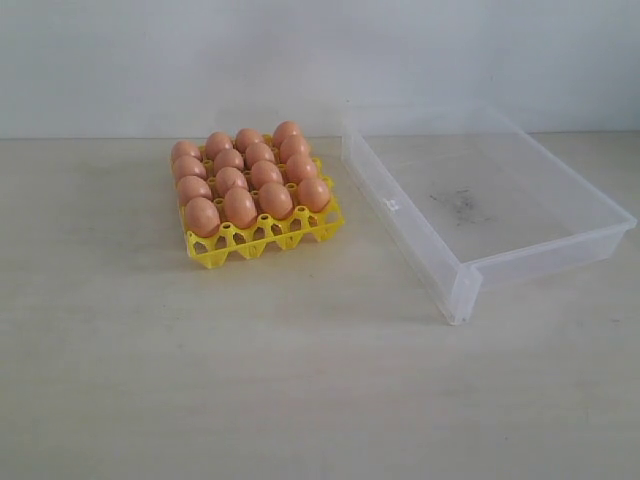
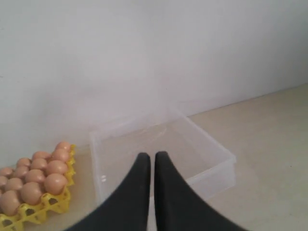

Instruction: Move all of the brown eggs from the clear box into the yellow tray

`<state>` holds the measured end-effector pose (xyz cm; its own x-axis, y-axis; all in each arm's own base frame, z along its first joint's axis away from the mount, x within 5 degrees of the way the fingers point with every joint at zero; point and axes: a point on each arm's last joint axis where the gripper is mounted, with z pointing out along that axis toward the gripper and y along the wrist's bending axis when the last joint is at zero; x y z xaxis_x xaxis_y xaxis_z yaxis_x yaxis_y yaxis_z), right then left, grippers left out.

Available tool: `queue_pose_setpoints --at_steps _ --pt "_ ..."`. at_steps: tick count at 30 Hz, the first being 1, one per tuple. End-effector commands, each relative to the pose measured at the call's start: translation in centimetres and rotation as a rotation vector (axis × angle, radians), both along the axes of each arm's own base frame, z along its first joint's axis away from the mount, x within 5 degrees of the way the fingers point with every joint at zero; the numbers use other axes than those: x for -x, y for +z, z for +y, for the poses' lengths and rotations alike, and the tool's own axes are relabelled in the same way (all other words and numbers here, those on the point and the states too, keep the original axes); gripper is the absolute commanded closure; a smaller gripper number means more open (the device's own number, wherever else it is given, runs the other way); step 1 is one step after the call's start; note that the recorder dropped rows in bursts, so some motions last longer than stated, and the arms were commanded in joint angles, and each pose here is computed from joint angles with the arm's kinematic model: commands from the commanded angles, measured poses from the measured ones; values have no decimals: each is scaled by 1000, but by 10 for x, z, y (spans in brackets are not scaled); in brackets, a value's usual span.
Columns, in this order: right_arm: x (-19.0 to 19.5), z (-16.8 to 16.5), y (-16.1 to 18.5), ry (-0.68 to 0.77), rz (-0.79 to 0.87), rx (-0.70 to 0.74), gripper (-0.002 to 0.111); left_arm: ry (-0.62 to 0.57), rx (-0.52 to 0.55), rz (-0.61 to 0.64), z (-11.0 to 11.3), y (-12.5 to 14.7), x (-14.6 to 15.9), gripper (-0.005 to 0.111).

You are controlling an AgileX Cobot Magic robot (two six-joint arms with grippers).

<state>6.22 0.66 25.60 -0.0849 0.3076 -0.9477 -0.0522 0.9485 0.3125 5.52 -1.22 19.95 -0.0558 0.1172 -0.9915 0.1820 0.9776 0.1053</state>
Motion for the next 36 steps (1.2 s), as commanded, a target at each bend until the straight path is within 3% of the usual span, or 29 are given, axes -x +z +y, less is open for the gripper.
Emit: queue_pose_setpoints --at_steps 1,4,6,10,12,13,14,36 --pt "-6 -6 -24 -67 -82 -49 109 -6 14 2 0 -1 0 29" --pt "-7 -6 -42 -75 -51 -135 109 -6 14 2 0 -1 0 29" --pt "-7 -6 -53 -85 28 -283 109 -6 14 2 0 -1 0 29" --pt "-6 -5 -57 -90 71 -302 109 -6 14 2 0 -1 0 29" --pt "-3 -4 -74 -102 253 -292 109 -6 14 2 0 -1 0 29" --pt "6 -3 -93 -118 486 -279 109 -6 14 2 0 -1 0 29" --pt "8 -2 -94 -119 532 -274 109 -6 14 2 0 -1 0 29" --pt "7 -2 -89 -116 515 -276 109 -7 14 4 0 -1 0 29"
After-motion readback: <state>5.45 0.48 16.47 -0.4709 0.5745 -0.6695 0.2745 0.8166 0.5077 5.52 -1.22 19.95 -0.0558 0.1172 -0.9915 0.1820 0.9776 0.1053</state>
